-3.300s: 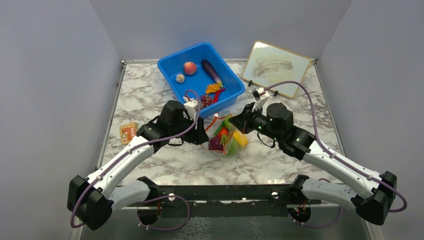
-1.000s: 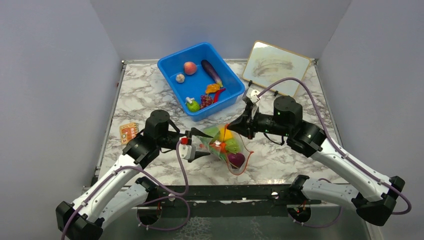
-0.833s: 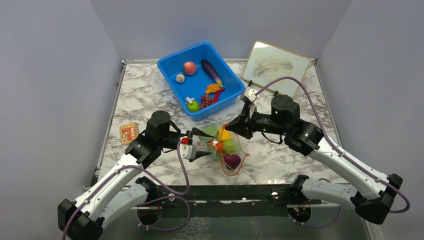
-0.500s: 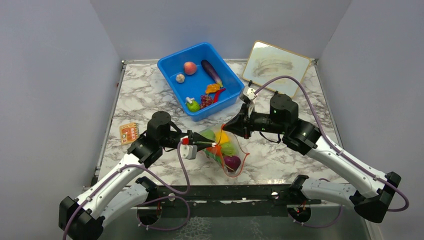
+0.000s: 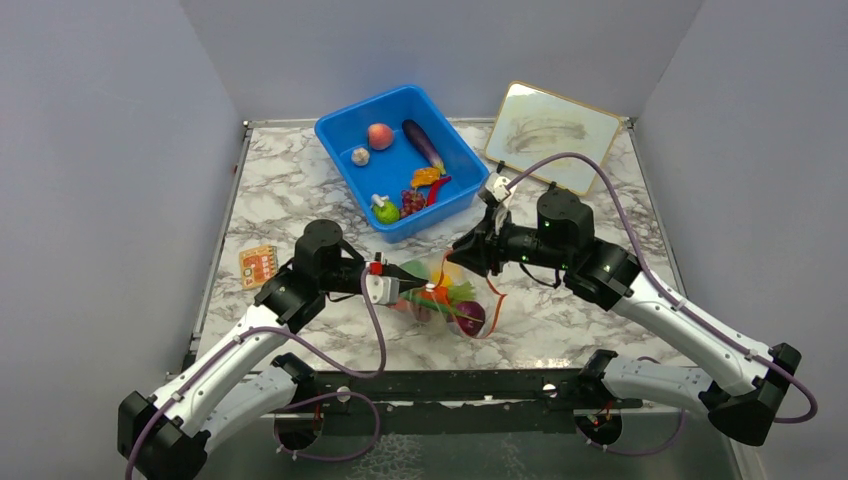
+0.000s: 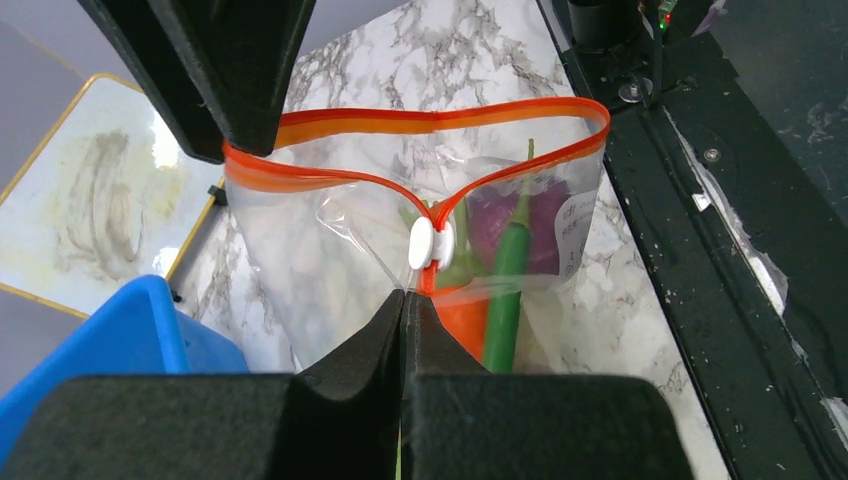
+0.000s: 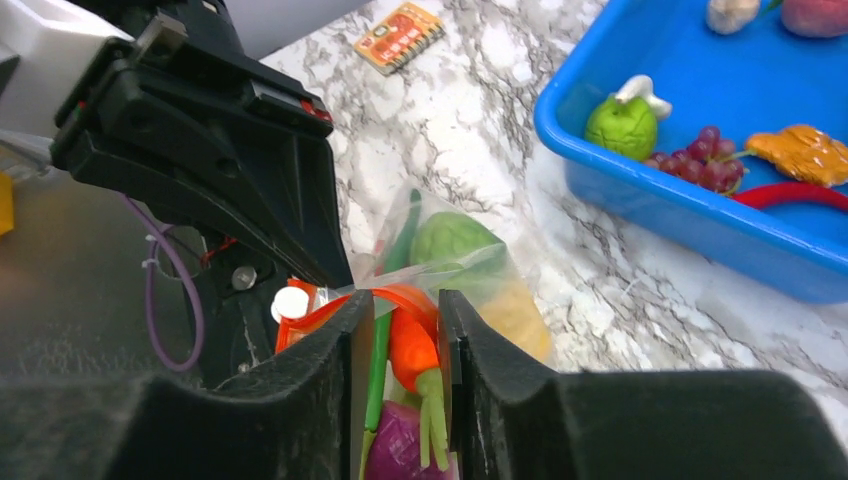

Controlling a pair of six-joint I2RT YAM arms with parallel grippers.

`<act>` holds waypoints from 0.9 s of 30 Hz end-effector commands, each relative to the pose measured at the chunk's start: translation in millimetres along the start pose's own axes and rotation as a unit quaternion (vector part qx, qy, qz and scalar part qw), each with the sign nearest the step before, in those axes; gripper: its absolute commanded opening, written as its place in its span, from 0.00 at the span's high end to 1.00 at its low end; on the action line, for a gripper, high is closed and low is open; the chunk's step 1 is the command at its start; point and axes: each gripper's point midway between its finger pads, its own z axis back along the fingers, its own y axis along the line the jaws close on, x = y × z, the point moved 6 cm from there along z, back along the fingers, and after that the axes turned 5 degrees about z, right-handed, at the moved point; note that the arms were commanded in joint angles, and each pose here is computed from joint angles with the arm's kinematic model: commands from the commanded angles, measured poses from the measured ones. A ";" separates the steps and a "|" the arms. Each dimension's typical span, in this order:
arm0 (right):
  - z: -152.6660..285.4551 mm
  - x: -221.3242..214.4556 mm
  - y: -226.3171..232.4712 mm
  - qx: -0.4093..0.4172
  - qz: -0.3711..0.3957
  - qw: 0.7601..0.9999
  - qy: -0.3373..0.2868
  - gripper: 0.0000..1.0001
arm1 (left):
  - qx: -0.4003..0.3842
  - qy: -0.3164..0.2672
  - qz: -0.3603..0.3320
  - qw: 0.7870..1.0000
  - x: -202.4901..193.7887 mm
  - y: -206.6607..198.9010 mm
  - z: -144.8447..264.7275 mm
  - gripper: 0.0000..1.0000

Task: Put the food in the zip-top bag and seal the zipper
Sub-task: Zip the zipper food storage bag at the center of the board.

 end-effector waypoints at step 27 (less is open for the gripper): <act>-23.9 -25.2 36.8 0.014 0.210 0.976 0.059 0.51 | 0.058 -0.008 0.071 0.996 11.8 13.9 0.6 1.00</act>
